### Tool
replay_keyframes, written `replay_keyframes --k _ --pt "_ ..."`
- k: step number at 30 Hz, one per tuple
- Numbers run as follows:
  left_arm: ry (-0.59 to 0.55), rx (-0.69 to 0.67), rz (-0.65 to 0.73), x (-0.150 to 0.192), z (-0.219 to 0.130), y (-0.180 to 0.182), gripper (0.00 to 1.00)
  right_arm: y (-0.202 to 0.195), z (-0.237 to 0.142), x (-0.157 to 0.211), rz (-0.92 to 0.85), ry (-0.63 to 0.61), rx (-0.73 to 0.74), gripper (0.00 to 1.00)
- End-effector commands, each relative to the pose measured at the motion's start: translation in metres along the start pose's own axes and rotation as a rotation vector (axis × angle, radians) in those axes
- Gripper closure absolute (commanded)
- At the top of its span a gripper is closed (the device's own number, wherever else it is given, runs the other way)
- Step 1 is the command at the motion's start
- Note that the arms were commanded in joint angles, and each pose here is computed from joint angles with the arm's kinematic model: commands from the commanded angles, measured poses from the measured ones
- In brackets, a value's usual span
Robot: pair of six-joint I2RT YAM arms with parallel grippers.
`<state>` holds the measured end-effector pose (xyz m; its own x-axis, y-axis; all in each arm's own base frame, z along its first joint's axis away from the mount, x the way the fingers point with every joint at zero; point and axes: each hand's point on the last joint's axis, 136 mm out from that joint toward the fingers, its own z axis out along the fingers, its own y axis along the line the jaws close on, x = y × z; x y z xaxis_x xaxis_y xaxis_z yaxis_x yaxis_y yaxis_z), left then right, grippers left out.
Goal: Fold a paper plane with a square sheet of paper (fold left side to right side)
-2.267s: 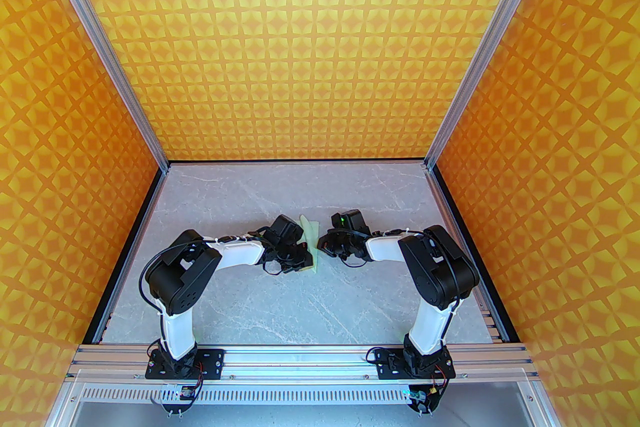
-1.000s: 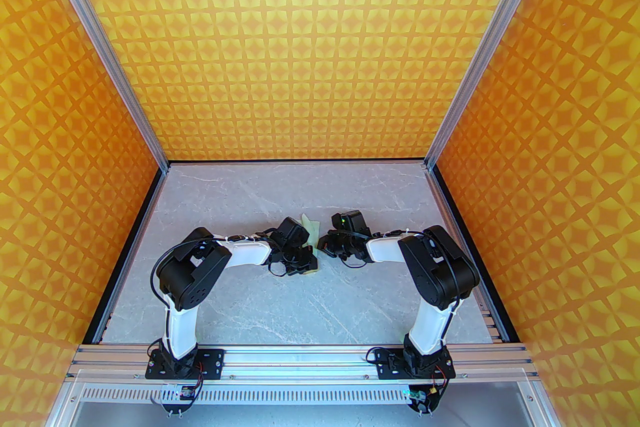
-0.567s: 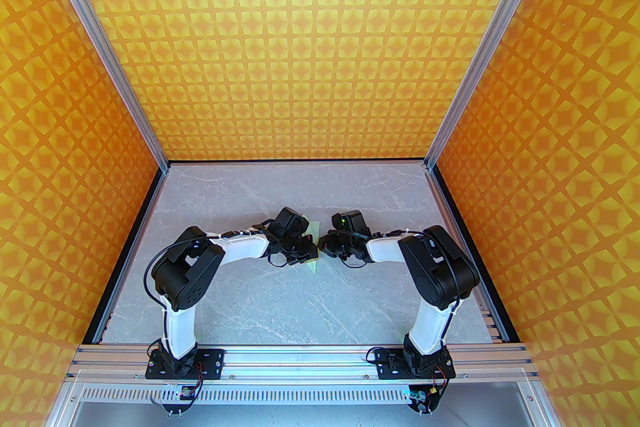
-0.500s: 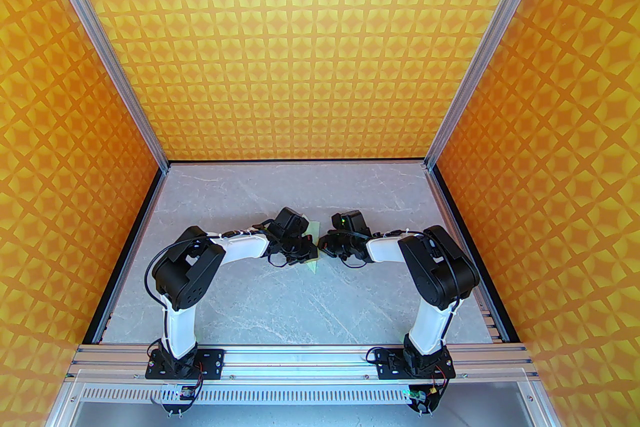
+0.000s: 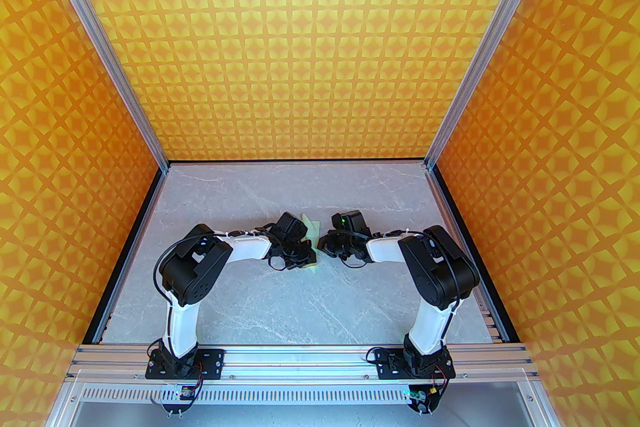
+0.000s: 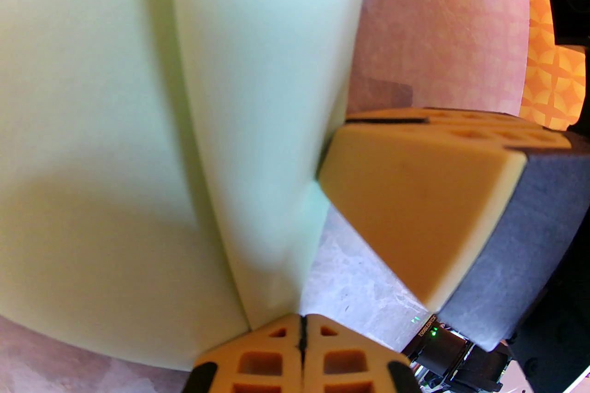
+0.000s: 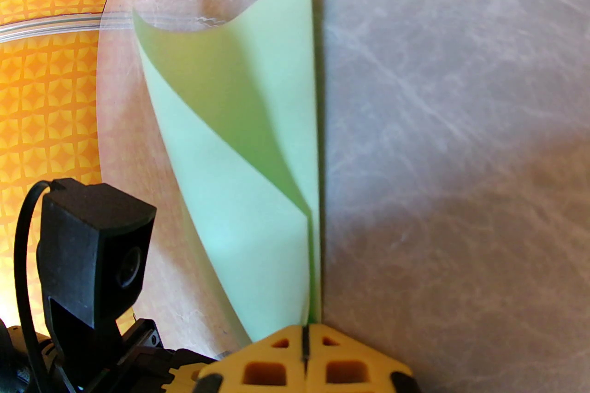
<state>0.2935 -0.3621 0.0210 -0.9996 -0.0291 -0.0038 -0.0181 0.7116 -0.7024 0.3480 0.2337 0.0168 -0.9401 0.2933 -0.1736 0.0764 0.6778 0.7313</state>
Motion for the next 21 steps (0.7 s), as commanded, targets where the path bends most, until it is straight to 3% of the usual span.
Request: replay_keyframes --k 1,21 --pt "-0.053 0.017 0.033 -0.016 -0.019 -0.016 0.98 -0.025 0.001 0.012 0.028 0.021 0.077 1.00" --pt "0.002 -0.070 -0.031 -0.013 0.006 0.023 0.99 -0.025 0.001 0.013 0.031 0.021 0.076 1.00"
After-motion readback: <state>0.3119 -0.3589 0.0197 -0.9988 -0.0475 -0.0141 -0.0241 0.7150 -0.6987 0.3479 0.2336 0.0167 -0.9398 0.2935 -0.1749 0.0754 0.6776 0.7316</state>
